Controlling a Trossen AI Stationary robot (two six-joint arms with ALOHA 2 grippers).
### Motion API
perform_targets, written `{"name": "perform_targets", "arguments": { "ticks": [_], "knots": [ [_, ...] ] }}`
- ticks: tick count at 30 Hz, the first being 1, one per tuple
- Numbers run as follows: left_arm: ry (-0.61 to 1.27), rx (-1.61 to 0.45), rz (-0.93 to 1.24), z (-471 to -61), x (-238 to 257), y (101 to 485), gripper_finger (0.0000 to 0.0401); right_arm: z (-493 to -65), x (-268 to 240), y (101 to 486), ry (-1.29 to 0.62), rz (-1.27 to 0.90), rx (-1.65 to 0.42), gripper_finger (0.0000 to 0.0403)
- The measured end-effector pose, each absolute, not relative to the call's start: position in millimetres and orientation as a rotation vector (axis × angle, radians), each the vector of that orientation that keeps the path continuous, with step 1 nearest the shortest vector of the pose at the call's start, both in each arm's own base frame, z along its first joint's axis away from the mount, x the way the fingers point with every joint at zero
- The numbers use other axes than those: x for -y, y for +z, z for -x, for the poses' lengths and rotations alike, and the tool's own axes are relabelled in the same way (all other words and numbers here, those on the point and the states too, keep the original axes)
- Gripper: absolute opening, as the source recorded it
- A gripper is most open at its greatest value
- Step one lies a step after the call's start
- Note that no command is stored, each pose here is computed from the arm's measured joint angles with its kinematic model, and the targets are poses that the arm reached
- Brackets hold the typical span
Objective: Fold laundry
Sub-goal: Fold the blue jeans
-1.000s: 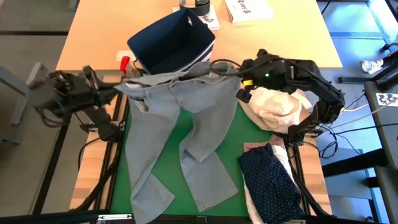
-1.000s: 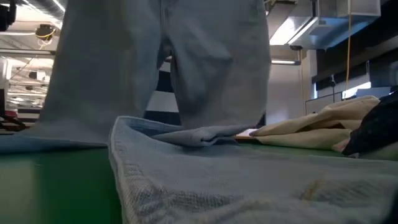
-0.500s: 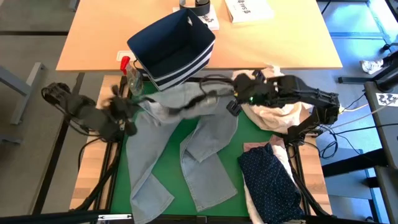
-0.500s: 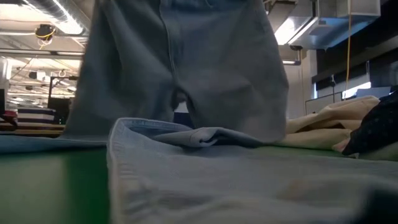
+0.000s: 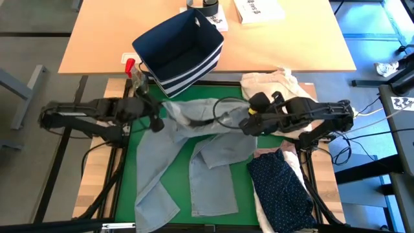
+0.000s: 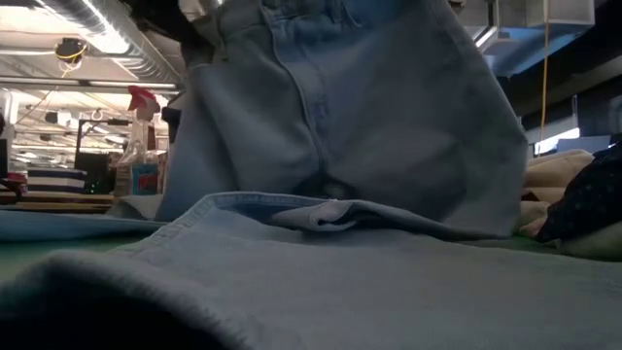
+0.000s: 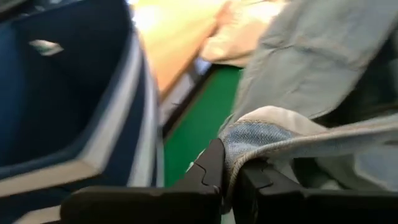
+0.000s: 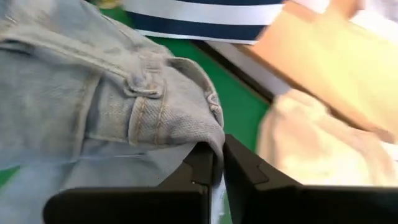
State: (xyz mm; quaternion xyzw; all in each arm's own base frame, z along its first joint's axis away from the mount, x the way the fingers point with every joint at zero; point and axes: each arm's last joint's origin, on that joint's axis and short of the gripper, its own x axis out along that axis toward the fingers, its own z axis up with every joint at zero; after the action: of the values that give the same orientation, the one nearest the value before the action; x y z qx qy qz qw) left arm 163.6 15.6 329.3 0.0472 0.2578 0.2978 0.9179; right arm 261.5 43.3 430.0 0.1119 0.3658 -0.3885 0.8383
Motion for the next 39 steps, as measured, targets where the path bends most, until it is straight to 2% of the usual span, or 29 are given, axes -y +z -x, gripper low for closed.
{"name": "perform_targets", "arguments": {
  "ticks": [3, 7, 12, 16, 23, 31, 35, 39],
  "knots": [
    [0.674, -0.498, -0.089, -169.9, -33.4, 332.9, 0.0005, -258.7, -34.5, 429.3, -0.874, -0.186, -0.758, 0.0021],
    [0.647, -0.498, -0.03, -179.3, -56.0, 330.0, 0.0005, -253.1, -6.8, 423.7, -0.93, -0.167, -0.824, 0.0021],
    [0.708, -0.588, -0.003, -195.6, -84.5, 312.6, 0.0005, -247.5, 41.2, 392.5, -0.988, -0.155, -1.04, 0.0021],
    [0.761, -0.591, -0.004, -207.2, -103.1, 304.4, 0.0005, -247.7, 84.5, 357.6, -0.957, -0.143, -1.157, 0.0021],
    [0.77, -0.551, -0.012, -225.5, -133.5, 292.4, 0.001, -244.4, 152.5, 301.2, -0.776, -0.301, -1.123, 0.0021],
    [0.644, -0.563, 0.045, -244.7, -151.8, 271.2, 0.0014, -219.2, 188.0, 272.6, -0.823, -0.425, -1.11, 0.0021],
    [0.683, -0.584, 0.02, -247.6, -160.7, 264.2, 0.0015, -213.9, 196.9, 263.8, -0.865, -0.454, -1.072, 0.0021],
    [0.8, -0.628, -0.098, -242.6, -175.0, 261.2, 0.0015, -210.4, 203.0, 256.1, -0.902, -0.476, -1.034, 0.0021]
  ]
}}
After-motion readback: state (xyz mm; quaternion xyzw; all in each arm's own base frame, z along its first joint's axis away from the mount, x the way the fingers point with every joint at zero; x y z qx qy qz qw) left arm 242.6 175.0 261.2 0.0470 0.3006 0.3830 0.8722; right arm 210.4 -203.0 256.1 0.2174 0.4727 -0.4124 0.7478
